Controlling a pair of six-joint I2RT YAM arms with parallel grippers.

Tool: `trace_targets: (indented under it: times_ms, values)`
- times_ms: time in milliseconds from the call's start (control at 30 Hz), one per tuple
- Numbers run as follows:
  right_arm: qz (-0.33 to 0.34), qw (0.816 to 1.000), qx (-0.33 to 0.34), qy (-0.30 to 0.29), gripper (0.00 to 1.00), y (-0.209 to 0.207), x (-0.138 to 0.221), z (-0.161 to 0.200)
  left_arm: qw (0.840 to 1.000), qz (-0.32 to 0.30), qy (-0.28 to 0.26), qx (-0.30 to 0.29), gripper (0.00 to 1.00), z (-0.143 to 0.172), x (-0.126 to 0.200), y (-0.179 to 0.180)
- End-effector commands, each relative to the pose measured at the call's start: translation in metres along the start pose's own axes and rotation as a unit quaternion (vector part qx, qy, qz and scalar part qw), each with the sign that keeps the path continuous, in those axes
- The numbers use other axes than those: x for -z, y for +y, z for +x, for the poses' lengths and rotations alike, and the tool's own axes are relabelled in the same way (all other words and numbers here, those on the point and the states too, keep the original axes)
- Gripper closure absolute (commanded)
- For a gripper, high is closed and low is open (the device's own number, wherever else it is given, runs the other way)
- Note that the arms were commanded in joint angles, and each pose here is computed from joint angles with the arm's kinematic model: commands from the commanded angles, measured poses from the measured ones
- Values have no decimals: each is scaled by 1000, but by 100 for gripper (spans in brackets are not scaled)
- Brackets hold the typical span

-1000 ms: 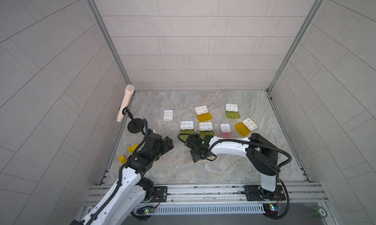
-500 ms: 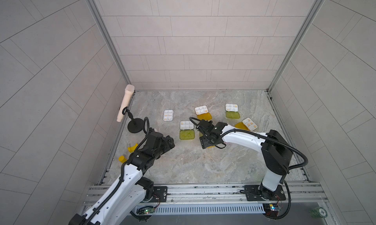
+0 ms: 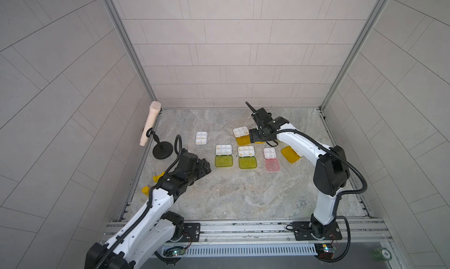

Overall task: Close pillboxes
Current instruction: Place the pillbox at the center of the board.

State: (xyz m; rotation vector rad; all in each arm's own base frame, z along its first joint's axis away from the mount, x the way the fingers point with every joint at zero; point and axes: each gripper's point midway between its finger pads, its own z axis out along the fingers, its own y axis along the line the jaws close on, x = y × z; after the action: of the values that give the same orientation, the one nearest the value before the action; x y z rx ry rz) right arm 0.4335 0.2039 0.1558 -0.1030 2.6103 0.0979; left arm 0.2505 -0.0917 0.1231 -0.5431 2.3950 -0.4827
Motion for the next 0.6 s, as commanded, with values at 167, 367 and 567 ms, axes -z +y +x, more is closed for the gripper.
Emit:
trace_targets:
  times_ms: [167,367,567]
  values:
    - [23,999,18,15,21,-28,-27,-31,1000,5,-8,-6,7,-11,0,-8]
    - [26,999,17,31,21,-41,-55,-35,1000,2,-9,-6,7,-13,0,-8]
    - [25,999,16,40,21,-44,-80,-41,1000,-2,-9,-5,7,-18,-3,-11]
